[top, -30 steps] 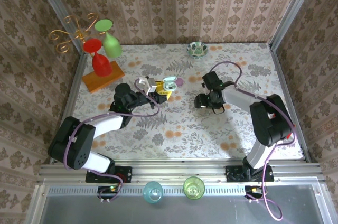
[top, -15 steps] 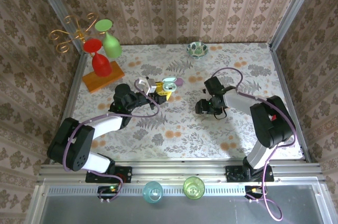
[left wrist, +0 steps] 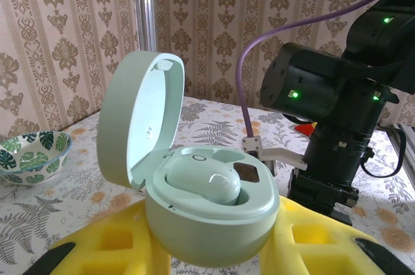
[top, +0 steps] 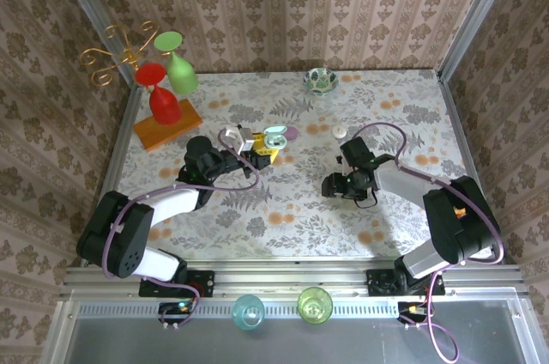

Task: Insert the wireless bluetooth earbuds into the charging case

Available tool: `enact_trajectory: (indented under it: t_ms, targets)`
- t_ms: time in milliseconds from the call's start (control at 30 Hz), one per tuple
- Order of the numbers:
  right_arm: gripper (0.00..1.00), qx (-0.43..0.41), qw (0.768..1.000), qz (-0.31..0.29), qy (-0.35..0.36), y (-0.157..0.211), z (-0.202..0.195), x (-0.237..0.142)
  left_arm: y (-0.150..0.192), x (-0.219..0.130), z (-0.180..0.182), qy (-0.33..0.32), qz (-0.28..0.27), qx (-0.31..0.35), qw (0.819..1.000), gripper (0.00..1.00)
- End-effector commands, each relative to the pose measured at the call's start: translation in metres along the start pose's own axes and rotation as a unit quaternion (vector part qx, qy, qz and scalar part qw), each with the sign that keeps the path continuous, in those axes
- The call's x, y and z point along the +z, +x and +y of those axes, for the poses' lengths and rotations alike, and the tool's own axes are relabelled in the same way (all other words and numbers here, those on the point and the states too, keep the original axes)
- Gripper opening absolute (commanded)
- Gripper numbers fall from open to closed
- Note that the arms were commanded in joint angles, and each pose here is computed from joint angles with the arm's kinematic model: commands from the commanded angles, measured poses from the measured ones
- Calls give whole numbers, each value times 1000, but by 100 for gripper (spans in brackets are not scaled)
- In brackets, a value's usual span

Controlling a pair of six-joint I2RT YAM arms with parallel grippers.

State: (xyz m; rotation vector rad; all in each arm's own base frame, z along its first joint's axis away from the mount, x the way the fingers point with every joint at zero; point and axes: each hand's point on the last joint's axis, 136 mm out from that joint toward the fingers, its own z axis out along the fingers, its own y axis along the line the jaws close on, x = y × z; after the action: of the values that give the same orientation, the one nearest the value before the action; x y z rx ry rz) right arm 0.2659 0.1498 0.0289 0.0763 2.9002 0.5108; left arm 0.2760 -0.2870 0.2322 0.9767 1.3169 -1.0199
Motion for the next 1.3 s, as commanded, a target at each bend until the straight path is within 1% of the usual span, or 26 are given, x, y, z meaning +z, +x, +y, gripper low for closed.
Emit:
enact_trajectory:
  t_ms: [0,167,233,367,467,600,700,800,933,1033,1100,1267]
  targets:
    - [66,8,1000,28,8,18,-5,-2,-14,5,-1,10,-18,20,1000,26]
    - [67,-29,999,-8,28,3,0,-20,-18,5,-3,12,-22,23,999,26]
    - [67,-44,997,-22,59,-1,-3,-29,-19,4,-3,10,-21,25,999,26]
    - [66,-69,985,-76,139,-12,-15,-47,-15,2,1,-1,-18,28,999,26]
    - [64,-76,980,-96,157,-14,-18,-53,-13,1,2,-5,-17,24,1000,26]
    - [59,-75,980,-80,166,-11,-19,-50,-10,1,3,-4,-16,21,1000,26]
    - [57,-90,980,-68,163,-13,-10,-40,-11,1,4,-4,-17,22,1000,26]
    - [55,-115,981,-60,144,-21,7,-32,-11,0,4,-5,-17,21,1000,26]
    - [52,-133,980,-38,146,-29,13,-21,-9,-2,4,-9,-16,20,1000,26]
    - [51,-142,979,-17,147,-34,15,-9,-9,-4,3,-13,-14,20,1000,26]
    - [52,-147,979,-14,143,-39,17,-1,-8,-5,3,-15,-13,21,1000,26]
    - [54,-128,983,1,131,-47,14,12,-7,-7,3,-17,-11,19,1000,26]
